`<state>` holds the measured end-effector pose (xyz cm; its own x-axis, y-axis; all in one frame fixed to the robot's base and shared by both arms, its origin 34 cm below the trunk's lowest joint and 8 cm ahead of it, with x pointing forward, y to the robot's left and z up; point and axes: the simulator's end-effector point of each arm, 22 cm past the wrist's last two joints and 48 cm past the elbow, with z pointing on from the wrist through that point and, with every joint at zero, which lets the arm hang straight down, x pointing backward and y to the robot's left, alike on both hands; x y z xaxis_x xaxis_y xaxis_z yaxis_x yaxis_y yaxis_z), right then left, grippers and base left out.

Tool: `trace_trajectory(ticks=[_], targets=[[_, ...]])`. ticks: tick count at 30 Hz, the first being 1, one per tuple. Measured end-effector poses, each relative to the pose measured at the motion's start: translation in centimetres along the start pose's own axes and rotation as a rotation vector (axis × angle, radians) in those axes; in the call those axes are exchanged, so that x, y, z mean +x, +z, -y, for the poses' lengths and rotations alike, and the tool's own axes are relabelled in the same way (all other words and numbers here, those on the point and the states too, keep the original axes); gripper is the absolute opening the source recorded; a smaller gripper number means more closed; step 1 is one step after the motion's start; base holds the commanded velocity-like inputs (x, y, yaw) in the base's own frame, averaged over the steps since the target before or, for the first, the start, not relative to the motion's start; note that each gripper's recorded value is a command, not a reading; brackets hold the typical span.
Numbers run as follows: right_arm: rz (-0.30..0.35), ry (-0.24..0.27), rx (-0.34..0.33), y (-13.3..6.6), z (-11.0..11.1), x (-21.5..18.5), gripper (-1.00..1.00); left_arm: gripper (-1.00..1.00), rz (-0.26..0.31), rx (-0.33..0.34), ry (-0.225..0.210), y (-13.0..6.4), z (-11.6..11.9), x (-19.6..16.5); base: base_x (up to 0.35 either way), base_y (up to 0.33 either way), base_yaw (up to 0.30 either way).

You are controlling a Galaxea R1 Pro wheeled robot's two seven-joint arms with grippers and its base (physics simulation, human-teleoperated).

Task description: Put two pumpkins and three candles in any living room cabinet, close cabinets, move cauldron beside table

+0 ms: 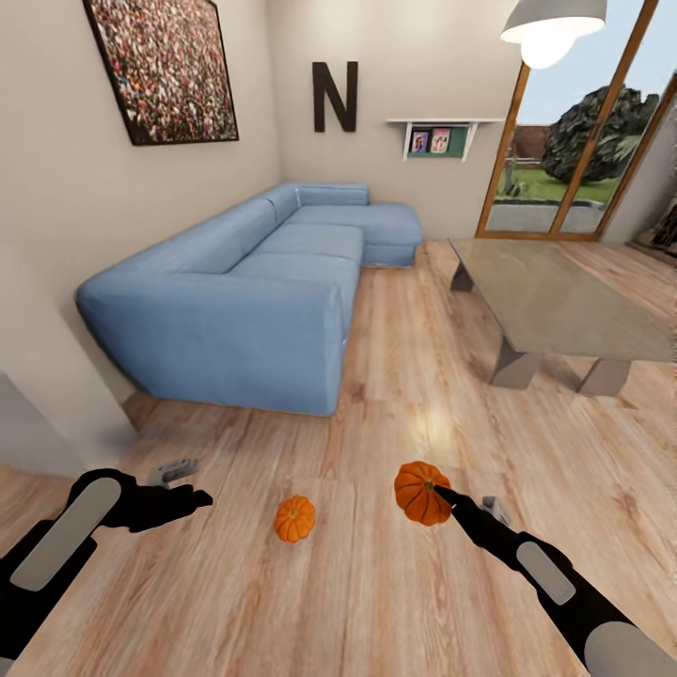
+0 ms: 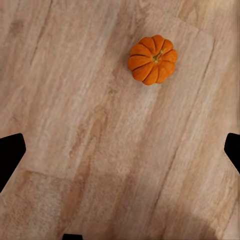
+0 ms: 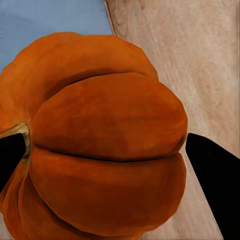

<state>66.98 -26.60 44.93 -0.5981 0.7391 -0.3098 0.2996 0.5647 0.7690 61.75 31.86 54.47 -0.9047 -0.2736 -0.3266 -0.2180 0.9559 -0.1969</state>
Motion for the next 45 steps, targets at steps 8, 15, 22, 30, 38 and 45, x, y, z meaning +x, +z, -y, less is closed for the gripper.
trace_trajectory(ticks=[8, 15, 22, 30, 38, 45], targets=[[-0.004, 0.009, 0.007, 0.1, 0.5, 0.3, -1.0, 1.0, -0.008, -0.001, 0.0, 0.4, -0.1, 0.2, 0.176, -0.088, -0.029], [-0.014, 0.015, 0.017, 0.3, 1.1, 0.7, -1.0, 1.0, -0.018, -0.004, 0.0, 0.8, -0.2, 0.5, 0.078, -0.025, -0.001], [-0.016, 0.017, 0.023, 0.5, 1.5, 0.9, -1.0, 1.0, -0.027, -0.007, 0.0, 1.2, -0.2, 0.8, 0.24, -0.124, 0.0], [-0.019, 0.018, 0.025, 0.5, 1.6, 1.0, -1.0, 1.0, -0.03, -0.008, 0.001, 1.3, -0.3, 0.9, 0.206, -0.2, 0.0], [-0.024, 0.024, 0.03, 0.6, 2.0, 1.3, -1.0, 1.0, -0.043, -0.012, 0.003, 1.8, -0.3, 1.3, 0.131, -0.146, 0.0], [-0.03, 0.027, 0.04, 0.8, 2.6, 1.6, -1.0, 1.0, -0.052, -0.014, 0.001, 2.2, -0.5, 1.5, 0.069, -0.009, 0.0]])
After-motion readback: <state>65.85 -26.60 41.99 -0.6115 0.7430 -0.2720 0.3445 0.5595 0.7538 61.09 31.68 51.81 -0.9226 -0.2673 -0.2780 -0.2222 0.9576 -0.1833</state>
